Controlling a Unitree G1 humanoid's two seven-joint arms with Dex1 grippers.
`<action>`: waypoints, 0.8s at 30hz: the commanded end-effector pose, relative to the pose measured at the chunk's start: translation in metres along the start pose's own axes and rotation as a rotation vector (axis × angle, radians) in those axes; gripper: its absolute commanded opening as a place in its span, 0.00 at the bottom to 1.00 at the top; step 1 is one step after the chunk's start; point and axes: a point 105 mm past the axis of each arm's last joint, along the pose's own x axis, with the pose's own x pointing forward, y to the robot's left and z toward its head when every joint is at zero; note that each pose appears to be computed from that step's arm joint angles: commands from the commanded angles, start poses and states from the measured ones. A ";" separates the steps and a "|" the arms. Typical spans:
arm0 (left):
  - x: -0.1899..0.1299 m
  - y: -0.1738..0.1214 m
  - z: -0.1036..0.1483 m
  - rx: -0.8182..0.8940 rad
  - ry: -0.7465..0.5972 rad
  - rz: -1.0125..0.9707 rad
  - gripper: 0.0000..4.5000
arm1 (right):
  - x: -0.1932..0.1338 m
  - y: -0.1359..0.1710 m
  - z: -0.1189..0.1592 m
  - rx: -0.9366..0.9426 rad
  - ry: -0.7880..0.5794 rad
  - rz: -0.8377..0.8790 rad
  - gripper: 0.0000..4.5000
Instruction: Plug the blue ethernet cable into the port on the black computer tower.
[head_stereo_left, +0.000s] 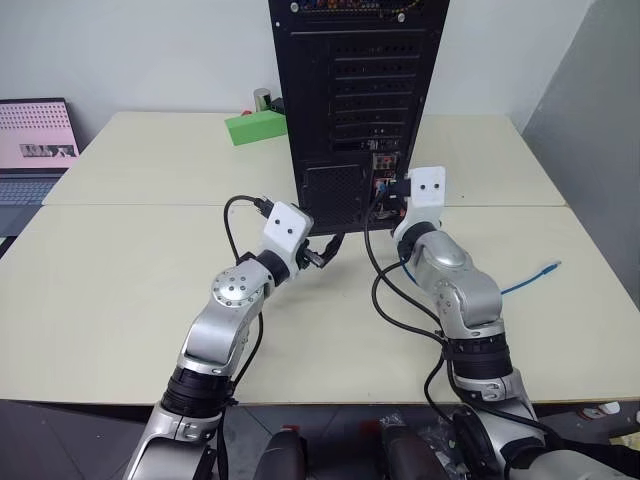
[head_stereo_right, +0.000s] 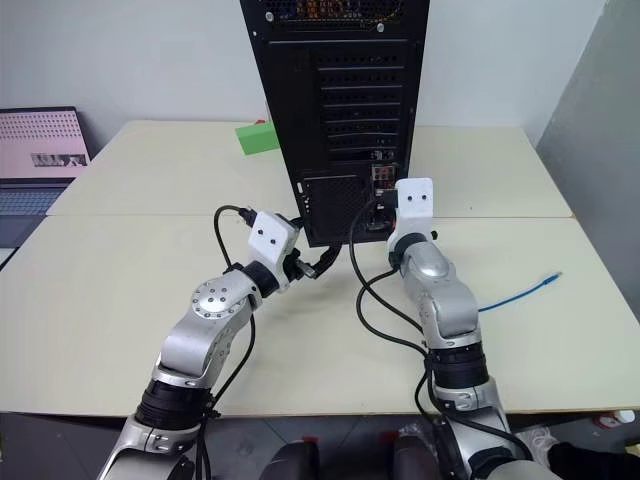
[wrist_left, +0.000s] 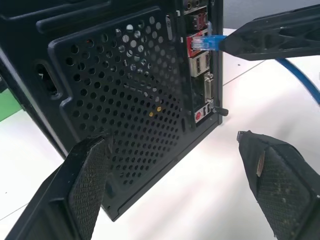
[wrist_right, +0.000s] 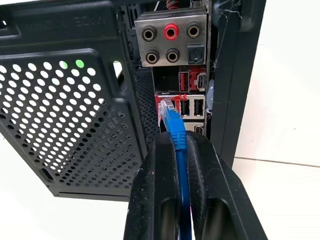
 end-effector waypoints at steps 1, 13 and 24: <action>-0.002 -0.002 0.022 -0.007 -0.084 -0.021 0.93 | 0.002 -0.006 0.014 0.021 -0.040 -0.029 0.00; -0.003 0.000 0.023 -0.011 -0.087 -0.024 0.93 | 0.002 -0.004 0.008 0.040 -0.024 -0.040 0.00; -0.003 0.004 0.021 -0.003 -0.080 -0.022 0.93 | 0.003 0.009 0.020 0.065 -0.037 -0.020 0.00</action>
